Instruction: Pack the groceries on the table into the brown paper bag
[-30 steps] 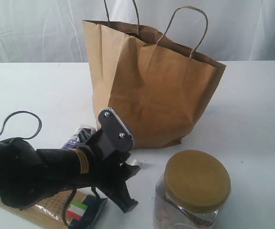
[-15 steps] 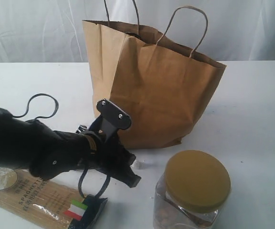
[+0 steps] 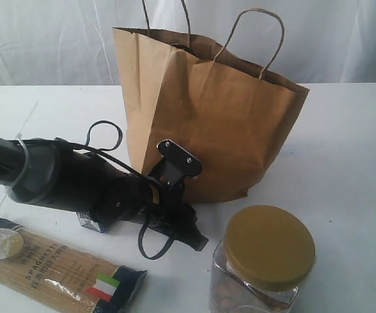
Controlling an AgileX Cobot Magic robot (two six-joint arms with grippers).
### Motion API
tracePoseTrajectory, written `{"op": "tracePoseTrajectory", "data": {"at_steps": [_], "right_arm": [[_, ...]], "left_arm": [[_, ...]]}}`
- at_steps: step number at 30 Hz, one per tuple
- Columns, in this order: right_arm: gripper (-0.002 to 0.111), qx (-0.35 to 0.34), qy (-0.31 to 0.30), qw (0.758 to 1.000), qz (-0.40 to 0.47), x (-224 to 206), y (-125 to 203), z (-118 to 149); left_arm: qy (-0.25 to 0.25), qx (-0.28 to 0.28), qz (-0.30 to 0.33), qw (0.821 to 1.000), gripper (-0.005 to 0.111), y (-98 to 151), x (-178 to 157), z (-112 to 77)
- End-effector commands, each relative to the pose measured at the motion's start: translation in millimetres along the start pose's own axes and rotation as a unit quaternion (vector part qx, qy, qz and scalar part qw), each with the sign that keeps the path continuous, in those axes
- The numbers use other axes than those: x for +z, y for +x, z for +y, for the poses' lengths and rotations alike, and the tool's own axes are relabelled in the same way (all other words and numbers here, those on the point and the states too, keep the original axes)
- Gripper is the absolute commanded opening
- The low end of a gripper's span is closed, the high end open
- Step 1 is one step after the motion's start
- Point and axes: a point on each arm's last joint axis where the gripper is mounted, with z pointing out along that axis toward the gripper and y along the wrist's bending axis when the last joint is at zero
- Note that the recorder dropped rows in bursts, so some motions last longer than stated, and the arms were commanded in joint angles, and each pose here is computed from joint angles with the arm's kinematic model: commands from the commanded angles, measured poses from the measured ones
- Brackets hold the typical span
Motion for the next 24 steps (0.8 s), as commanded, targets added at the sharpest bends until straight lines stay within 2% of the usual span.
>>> {"op": "tracePoseTrajectory", "data": {"at_steps": [1,4,11,19,22,24], "right_arm": [[0.0,-0.003,0.003,1.0,0.001,0.5,1.4,-0.5],[0.0,-0.003,0.003,1.0,0.001,0.5,1.4,-0.5],[0.0,-0.003,0.003,1.0,0.001,0.5,1.4,-0.5],[0.0,-0.003,0.003,1.0,0.001,0.5,1.4,-0.5],[0.0,-0.003,0.003,1.0,0.001,0.5,1.4,-0.5],[0.0,-0.006,0.003,1.0,0.002,0.5,1.4,-0.5]], "left_arm": [[0.001,-0.006,0.035,0.999,0.032,8.6,5.3,0.2],[0.002,-0.006,0.044,0.999,0.001,9.4,3.8,0.2],[0.001,-0.006,0.034,0.999,0.0,-6.6,-27.6,0.9],[0.005,0.001,0.081,0.997,0.0,-17.2,-103.7,1.2],[0.007,0.005,0.042,0.999,0.0,-27.0,-135.1,0.9],[0.007,0.0,-0.017,1.0,0.0,-37.6,-158.3,0.8]]}}
